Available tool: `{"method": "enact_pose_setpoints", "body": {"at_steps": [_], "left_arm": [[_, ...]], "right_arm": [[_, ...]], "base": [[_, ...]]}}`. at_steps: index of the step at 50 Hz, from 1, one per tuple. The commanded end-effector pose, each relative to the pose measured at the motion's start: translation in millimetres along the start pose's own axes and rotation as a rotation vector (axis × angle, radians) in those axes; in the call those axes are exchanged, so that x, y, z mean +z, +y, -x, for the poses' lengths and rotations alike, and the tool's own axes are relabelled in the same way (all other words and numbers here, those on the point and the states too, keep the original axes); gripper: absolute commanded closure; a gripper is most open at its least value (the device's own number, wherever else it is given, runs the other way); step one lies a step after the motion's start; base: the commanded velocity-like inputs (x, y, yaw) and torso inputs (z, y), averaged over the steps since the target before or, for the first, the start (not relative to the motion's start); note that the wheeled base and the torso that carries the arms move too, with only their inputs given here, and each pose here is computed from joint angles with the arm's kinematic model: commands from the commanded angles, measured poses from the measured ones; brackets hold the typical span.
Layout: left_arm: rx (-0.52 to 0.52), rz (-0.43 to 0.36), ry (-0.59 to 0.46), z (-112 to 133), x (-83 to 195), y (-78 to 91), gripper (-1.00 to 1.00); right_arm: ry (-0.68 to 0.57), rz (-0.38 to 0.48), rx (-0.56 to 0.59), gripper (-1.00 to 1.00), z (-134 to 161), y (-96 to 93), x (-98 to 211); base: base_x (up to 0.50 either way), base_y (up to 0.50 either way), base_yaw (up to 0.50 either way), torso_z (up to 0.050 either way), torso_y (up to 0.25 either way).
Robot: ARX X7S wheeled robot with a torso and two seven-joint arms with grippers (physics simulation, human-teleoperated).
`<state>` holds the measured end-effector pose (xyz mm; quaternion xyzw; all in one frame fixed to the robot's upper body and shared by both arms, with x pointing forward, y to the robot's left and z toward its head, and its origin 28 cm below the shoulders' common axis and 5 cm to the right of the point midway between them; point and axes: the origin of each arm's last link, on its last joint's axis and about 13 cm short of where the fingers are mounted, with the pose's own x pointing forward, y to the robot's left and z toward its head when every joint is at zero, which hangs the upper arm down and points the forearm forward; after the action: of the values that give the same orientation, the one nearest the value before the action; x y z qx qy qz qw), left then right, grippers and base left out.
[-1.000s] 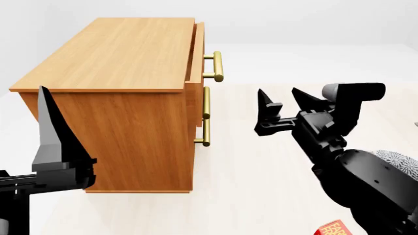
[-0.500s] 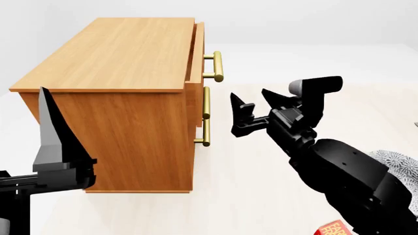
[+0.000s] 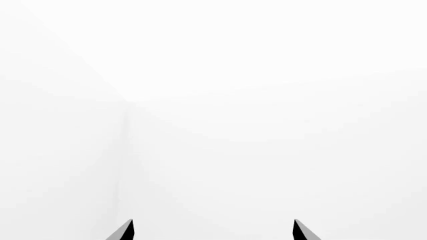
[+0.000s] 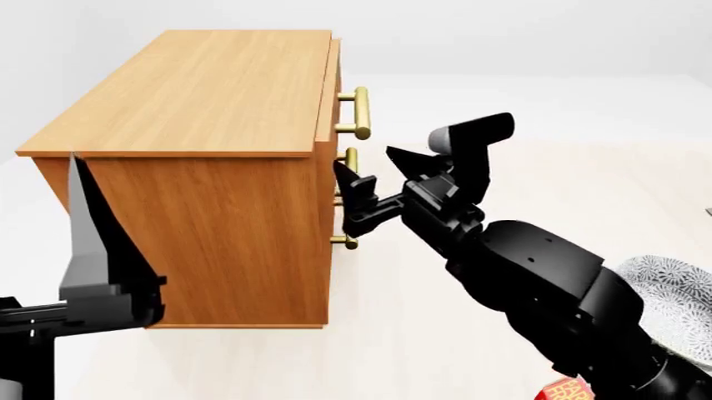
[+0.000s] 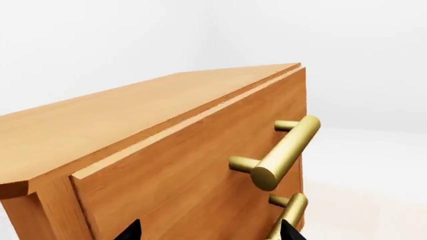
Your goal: Close the top drawer of the cabinet and put the bowl on top of it.
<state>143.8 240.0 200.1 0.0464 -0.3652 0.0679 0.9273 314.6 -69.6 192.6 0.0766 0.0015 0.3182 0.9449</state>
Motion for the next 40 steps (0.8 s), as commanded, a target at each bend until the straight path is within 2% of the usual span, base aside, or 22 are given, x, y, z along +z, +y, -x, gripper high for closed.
{"method": "enact_pose_setpoints", "body": {"at_steps": [1, 9, 19, 28, 38, 40], "left_arm": [[0.003, -0.001, -0.001, 5.1, -4.6, 0.3, -1.0], [0.006, -0.002, -0.002, 9.7, -9.1, 0.4, -1.0], [0.009, -0.002, -0.003, 13.5, -12.3, 0.1, -1.0], [0.007, -0.002, 0.0, 15.0, -13.2, -1.2, -1.0], [0.0, 0.002, 0.004, 15.5, -15.4, -3.5, -1.0], [0.001, 0.003, 0.004, 15.4, -15.4, -3.4, -1.0]], "right_arm": [[-0.002, 0.002, 0.09, -1.0, -22.5, 16.1, 7.0], [0.012, 0.015, 0.122, -1.0, -43.0, 16.9, 9.5], [0.021, 0.012, 0.132, -1.0, -41.5, 17.1, 5.4], [0.016, 0.042, 0.062, -1.0, -25.7, -1.0, 4.3], [-0.018, 0.11, -0.021, -1.0, 4.4, -13.0, 23.6], [-0.024, 0.145, -0.043, -1.0, 11.9, -14.8, 28.0]], "base": [[0.0, 0.0, 0.0, 0.0, 0.0], [0.01, 0.0, 0.0, 0.0, 0.0], [0.02, 0.02, 0.03, 0.0, 0.0], [0.01, 0.01, 0.02, 0.0, 0.0], [0.0, 0.0, 0.0, 0.0, 0.0], [0.0, 0.0, 0.0, 0.0, 0.0]]}}
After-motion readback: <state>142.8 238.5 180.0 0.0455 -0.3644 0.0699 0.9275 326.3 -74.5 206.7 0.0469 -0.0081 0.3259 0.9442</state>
